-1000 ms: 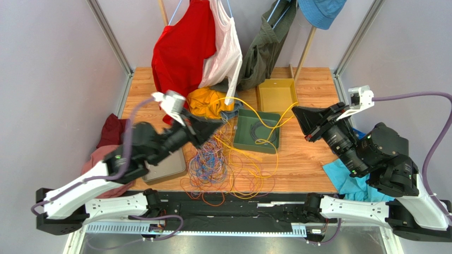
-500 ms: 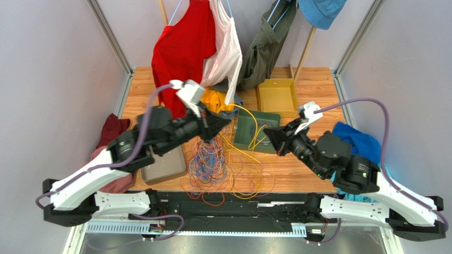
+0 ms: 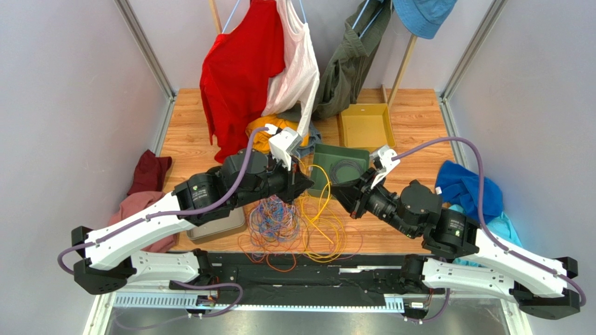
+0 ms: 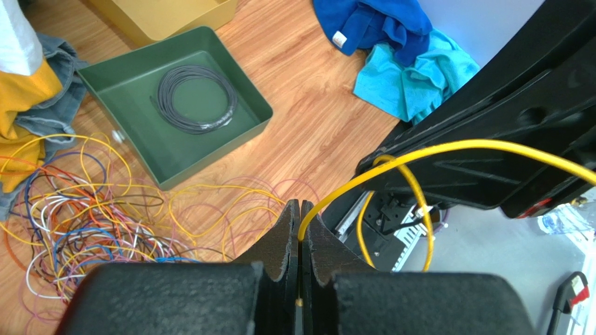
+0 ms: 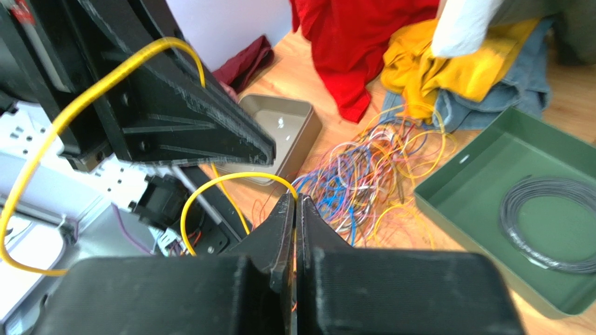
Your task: Untangle the cables
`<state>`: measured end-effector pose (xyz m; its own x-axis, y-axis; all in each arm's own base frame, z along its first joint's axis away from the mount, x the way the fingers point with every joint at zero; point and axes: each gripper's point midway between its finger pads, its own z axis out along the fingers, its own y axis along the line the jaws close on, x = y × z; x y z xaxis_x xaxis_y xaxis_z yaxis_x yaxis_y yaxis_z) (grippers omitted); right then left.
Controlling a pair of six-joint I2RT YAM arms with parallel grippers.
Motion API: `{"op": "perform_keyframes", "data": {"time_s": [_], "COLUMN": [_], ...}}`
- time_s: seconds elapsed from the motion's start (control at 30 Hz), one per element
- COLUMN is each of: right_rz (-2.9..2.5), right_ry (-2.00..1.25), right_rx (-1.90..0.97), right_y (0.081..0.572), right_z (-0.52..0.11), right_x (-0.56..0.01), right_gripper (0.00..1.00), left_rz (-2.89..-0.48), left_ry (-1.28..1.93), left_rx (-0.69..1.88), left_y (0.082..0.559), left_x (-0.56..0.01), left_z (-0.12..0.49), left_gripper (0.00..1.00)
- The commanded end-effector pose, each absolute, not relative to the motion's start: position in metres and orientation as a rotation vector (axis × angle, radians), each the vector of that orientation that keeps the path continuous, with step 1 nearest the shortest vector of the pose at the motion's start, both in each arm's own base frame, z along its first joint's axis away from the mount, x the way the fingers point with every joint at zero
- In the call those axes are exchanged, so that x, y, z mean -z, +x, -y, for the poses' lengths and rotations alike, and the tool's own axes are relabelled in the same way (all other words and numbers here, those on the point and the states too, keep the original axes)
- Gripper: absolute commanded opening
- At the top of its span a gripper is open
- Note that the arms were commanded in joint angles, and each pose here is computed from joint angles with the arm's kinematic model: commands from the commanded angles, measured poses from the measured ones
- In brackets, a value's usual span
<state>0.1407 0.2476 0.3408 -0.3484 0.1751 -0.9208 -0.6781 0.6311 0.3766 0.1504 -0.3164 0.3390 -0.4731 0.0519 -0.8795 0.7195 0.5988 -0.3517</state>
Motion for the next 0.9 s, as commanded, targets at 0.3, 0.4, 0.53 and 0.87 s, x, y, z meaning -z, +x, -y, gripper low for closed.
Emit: {"op": "perform_keyframes", "data": {"time_s": [0.3,0.4,0.53,0.87], "right_rz": [-1.665,-1.647,-1.618,-1.589], "right_ry": [-0.53,-0.541,-0.539,-0.543], "right_rx": [-1.232,-1.267,-1.311,-1.349], "right_y": [0.107,0.103,0.098,0.092], "right_z": [-0.293,-0.296,-0.296,-0.293], "right_x": [-0.325,-0.323,-0.321,-0.322], "right_gripper": [0.18,0.29,0.42,0.47], "left_rz": [-1.842,-1.842,-1.849,-1.864], "left_ry": [0.599,0.603,0.605,0.592], "left_rx": [1.102,1.106,1.089,1.067], "left_y": [0.143,0.144,0.147,0.151], "left_x": [-0.384,-0.386,-0.385,-0.379], "left_z": [0.347,0.352,0.354,0.355], "left_gripper": [0.0,0.0,0.0,0.0]}}
